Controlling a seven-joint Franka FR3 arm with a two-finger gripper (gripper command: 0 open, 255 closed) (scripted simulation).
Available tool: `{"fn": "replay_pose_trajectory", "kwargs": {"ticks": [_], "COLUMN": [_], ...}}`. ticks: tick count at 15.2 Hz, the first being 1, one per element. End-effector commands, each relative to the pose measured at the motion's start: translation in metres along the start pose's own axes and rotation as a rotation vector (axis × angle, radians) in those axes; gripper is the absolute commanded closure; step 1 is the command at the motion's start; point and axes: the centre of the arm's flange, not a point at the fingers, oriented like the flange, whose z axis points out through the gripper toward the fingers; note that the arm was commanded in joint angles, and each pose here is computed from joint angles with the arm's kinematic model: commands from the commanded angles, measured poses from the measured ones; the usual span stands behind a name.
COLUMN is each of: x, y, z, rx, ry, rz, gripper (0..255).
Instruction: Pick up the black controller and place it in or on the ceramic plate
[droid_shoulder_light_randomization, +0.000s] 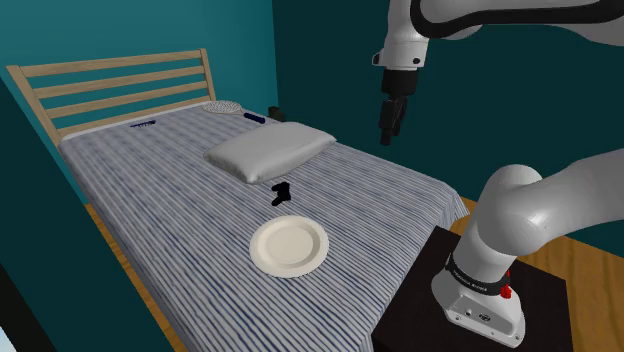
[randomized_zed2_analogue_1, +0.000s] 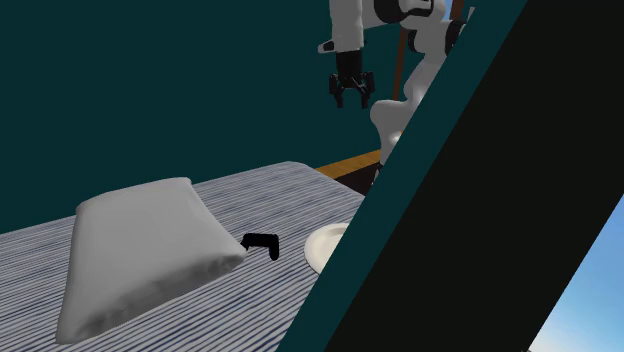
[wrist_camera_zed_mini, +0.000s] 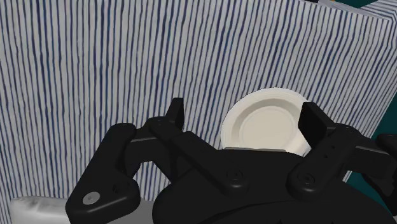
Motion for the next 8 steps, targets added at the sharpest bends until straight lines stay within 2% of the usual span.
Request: {"fn": "replay_pose_trajectory", "kwargs": {"ticks": [1, 8], "x": [0.0, 0.074], "y": [0.0, -0.002], "z": [0.0, 0.052], "rx": [0.0, -0.018], "ry": [0.0, 0.017], "rz": [0.0, 0.074], "gripper": [0, 0]}}
